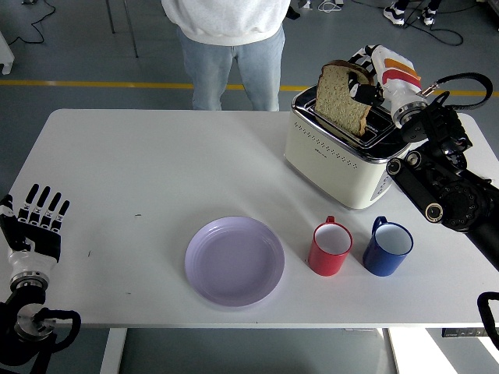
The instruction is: Push plate across desktop,pick up the break from the machine,place the break in the plate
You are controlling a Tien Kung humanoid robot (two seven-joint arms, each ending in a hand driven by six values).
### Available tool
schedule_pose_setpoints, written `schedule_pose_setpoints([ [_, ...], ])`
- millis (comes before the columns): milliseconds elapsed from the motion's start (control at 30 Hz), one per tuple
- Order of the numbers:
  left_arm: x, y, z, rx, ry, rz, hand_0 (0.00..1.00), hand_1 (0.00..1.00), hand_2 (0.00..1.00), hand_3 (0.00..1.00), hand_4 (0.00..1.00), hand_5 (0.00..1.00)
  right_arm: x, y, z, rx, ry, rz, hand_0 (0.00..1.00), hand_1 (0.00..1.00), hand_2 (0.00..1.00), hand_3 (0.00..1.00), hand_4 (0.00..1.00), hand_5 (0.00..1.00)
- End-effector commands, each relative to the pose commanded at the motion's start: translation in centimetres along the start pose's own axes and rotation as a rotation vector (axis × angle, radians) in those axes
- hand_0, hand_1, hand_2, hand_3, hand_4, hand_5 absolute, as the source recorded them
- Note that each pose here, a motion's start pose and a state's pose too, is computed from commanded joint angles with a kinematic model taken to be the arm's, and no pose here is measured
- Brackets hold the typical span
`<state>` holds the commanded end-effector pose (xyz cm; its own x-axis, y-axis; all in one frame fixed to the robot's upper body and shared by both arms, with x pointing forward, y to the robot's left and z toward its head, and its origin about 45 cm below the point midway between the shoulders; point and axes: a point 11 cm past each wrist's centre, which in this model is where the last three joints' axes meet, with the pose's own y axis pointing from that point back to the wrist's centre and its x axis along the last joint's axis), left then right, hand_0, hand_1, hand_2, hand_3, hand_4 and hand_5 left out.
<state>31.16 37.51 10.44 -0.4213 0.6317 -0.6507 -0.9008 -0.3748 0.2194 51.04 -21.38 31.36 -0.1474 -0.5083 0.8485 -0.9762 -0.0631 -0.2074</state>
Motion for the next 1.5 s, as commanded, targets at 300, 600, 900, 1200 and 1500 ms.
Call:
schedule_pose_setpoints([
  [300, 0.0, 0.0, 0.0, 0.000, 0.003, -0.004, 0.737, 0.761, 0.786, 0.719, 0.572, 0.998, 2.5, 0.8, -6.7, 0.176, -0.119, 0.069, 0.251, 0.337, 0.396, 0.431, 0.324, 0.019],
  [600, -0.4, -0.1, 0.0, -0.002, 0.003, -0.011, 0.736, 0.762, 0.786, 0.720, 0.575, 0.998, 0.7, 2.9, -11.6, 0.244, -0.300, -0.102, 0.231, 0.332, 0.390, 0.424, 0.282, 0.021],
  [900, -0.2, -0.2, 0.3, -0.011, 0.005, -0.004, 0.735, 0.762, 0.787, 0.722, 0.573, 0.998, -5.1, 5.9, -11.5, 0.125, -0.459, -0.461, 0.221, 0.332, 0.391, 0.426, 0.271, 0.024],
  [1200, -0.4, -0.3, 0.2, -0.009, 0.004, -0.006, 0.734, 0.763, 0.790, 0.724, 0.580, 0.998, -11.0, 8.9, -9.9, 0.043, -0.383, -0.676, 0.222, 0.329, 0.390, 0.425, 0.284, 0.030],
  [1500, -0.2, -0.3, 0.3, -0.013, 0.005, 0.000, 0.734, 0.763, 0.790, 0.727, 0.578, 0.998, -13.3, 10.3, -9.2, 0.007, -0.343, -0.766, 0.220, 0.327, 0.389, 0.425, 0.290, 0.028],
])
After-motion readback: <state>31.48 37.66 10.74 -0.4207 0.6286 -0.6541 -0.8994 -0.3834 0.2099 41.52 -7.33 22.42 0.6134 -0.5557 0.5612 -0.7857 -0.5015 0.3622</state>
